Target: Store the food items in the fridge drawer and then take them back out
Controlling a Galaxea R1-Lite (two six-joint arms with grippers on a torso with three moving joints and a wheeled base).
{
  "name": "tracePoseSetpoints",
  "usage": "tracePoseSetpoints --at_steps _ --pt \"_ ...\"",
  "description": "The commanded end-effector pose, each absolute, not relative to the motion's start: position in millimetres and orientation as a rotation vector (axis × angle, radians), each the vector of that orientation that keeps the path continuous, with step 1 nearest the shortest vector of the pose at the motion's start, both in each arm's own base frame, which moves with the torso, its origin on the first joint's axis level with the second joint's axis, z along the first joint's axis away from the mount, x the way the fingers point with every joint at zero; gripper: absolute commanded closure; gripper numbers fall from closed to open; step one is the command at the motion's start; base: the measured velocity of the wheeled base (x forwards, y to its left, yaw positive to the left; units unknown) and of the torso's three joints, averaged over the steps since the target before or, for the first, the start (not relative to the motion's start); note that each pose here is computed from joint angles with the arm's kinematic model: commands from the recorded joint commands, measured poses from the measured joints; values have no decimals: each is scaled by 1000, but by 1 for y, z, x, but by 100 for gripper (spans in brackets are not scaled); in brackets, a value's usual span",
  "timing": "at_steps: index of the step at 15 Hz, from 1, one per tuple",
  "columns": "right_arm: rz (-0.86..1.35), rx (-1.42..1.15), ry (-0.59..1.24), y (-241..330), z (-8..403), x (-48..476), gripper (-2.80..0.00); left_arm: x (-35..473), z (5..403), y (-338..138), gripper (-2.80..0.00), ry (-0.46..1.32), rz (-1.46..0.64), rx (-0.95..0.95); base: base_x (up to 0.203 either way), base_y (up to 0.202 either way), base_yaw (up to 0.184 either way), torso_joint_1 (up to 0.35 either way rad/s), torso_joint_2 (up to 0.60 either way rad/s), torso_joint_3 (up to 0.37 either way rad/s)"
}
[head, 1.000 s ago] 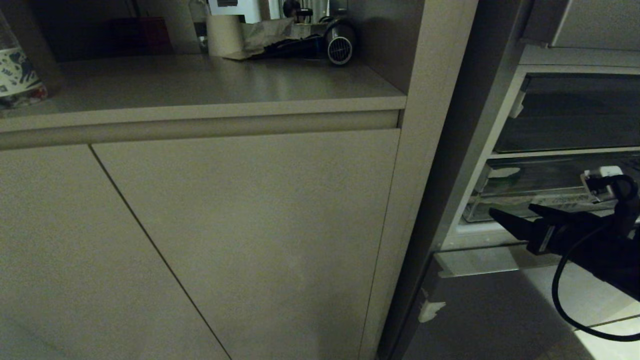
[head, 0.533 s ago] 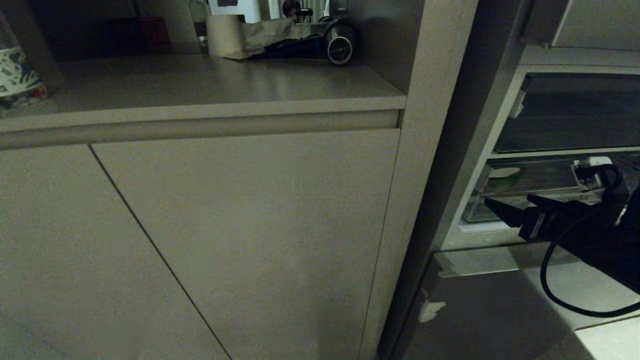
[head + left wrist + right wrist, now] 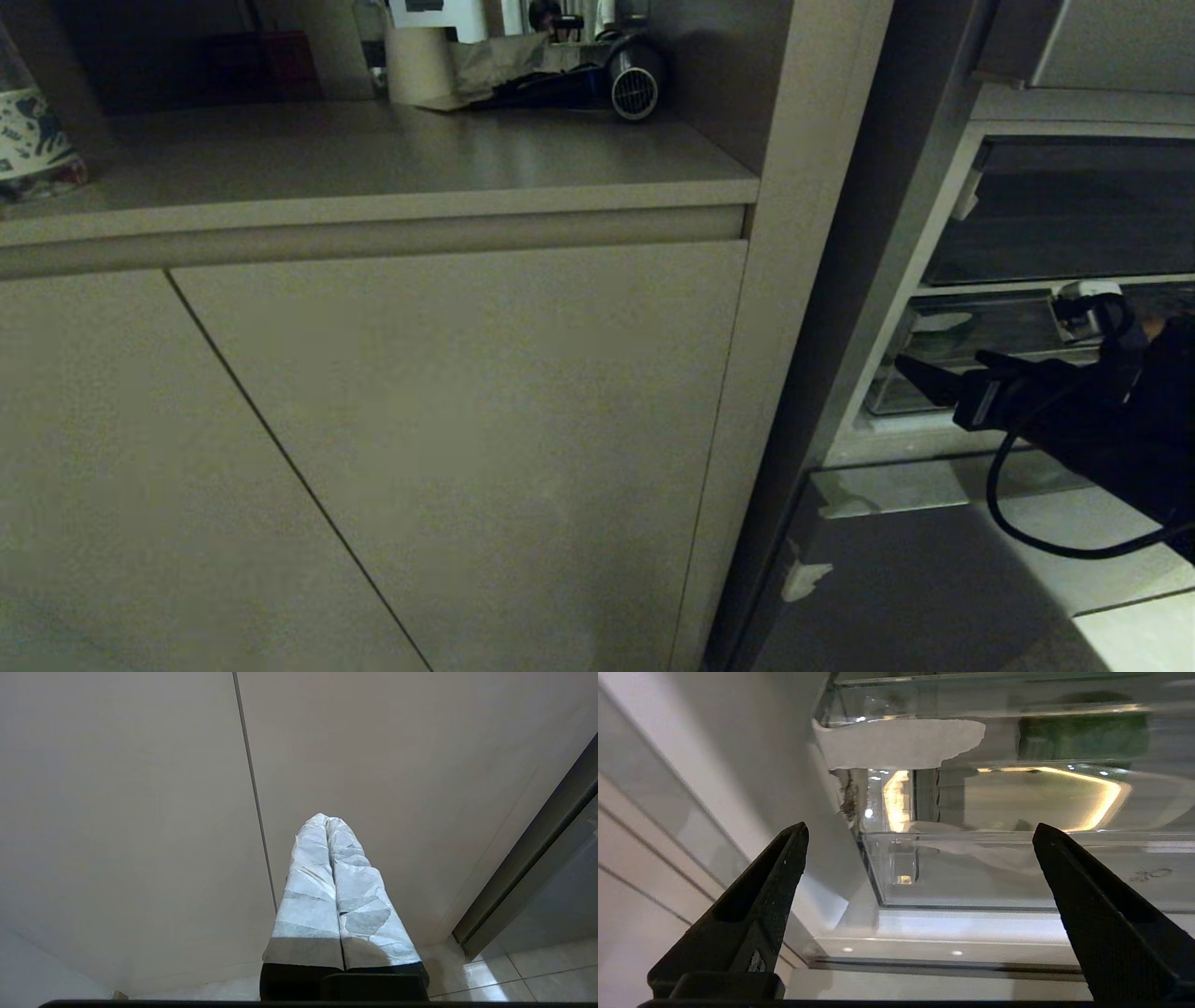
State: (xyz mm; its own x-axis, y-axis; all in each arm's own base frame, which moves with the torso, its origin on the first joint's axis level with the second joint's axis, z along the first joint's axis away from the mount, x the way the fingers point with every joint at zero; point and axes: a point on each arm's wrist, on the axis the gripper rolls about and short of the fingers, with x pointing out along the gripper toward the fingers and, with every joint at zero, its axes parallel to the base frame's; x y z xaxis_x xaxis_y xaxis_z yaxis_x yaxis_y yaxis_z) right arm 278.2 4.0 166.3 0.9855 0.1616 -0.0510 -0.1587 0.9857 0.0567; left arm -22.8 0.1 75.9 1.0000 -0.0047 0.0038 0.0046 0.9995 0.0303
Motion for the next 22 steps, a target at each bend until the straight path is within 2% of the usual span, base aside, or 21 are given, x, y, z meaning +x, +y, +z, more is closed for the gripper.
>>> tracePoseSetpoints --at_steps 1,15,16,17,22 --pt "151 53 49 4 166 285 -280 -23 76 0 0 -2 -5 31 0 0 0 0 0 0" --pt "123 60 17 6 165 302 -280 -23 76 0 0 -3 -5 31 0 0 0 0 0 0" --pt "124 59 18 7 165 301 -129 -23 76 0 0 -3 -5 31 0 0 0 0 0 0" --pt "125 58 23 7 164 301 0 -23 76 0 0 -2 -5 31 0 0 0 0 0 0" --pt "183 53 34 26 161 299 0 -23 76 0 0 -3 -3 31 0 0 0 0 0 0"
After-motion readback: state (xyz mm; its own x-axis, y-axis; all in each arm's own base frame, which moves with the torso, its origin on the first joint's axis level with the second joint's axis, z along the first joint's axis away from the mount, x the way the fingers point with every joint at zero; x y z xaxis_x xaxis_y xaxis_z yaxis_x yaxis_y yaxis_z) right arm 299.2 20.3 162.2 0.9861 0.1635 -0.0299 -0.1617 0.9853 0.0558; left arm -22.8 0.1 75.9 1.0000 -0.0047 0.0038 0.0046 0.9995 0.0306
